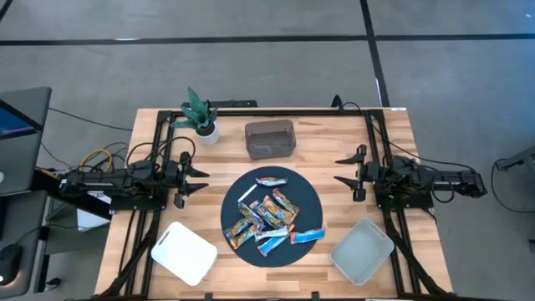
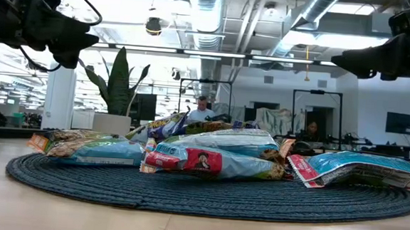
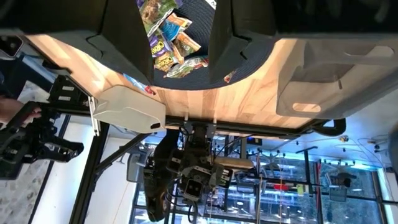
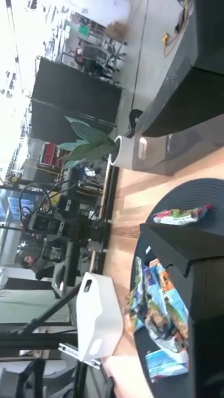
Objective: Pick and place Granola Bars by type
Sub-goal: Put the red granola bar into the black bin
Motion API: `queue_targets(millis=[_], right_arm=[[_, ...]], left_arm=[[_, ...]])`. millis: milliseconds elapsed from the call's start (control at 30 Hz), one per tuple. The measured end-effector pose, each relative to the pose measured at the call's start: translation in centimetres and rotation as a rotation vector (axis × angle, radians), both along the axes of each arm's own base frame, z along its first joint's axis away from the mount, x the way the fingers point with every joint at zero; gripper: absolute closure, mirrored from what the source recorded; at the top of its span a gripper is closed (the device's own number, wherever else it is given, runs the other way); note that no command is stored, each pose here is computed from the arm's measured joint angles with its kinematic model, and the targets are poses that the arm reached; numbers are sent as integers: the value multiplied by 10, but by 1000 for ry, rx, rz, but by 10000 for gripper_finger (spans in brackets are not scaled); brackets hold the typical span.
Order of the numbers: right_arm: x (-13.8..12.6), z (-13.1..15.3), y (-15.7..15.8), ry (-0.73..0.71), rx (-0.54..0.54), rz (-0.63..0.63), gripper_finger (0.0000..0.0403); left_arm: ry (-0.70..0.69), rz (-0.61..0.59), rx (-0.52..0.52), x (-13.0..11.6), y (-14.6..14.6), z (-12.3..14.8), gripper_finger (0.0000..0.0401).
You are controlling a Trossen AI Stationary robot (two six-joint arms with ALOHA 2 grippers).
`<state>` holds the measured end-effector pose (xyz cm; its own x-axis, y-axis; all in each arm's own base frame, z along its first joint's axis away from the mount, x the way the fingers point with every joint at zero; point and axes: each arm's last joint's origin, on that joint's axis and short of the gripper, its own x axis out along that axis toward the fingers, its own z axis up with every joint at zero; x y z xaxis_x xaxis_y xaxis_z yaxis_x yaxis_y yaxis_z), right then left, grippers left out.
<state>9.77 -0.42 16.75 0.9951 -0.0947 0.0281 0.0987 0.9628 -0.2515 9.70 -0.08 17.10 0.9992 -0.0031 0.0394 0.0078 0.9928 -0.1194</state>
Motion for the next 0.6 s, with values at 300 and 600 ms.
queue_targets(millis=[300,600], right_arm=[[0,0,0,2,-5,0,168],[0,1,0,-21,125,-1,168]], left_arm=[[-21,5,100,0,0,2,256],[-35,9,160,0,0,3,256]])
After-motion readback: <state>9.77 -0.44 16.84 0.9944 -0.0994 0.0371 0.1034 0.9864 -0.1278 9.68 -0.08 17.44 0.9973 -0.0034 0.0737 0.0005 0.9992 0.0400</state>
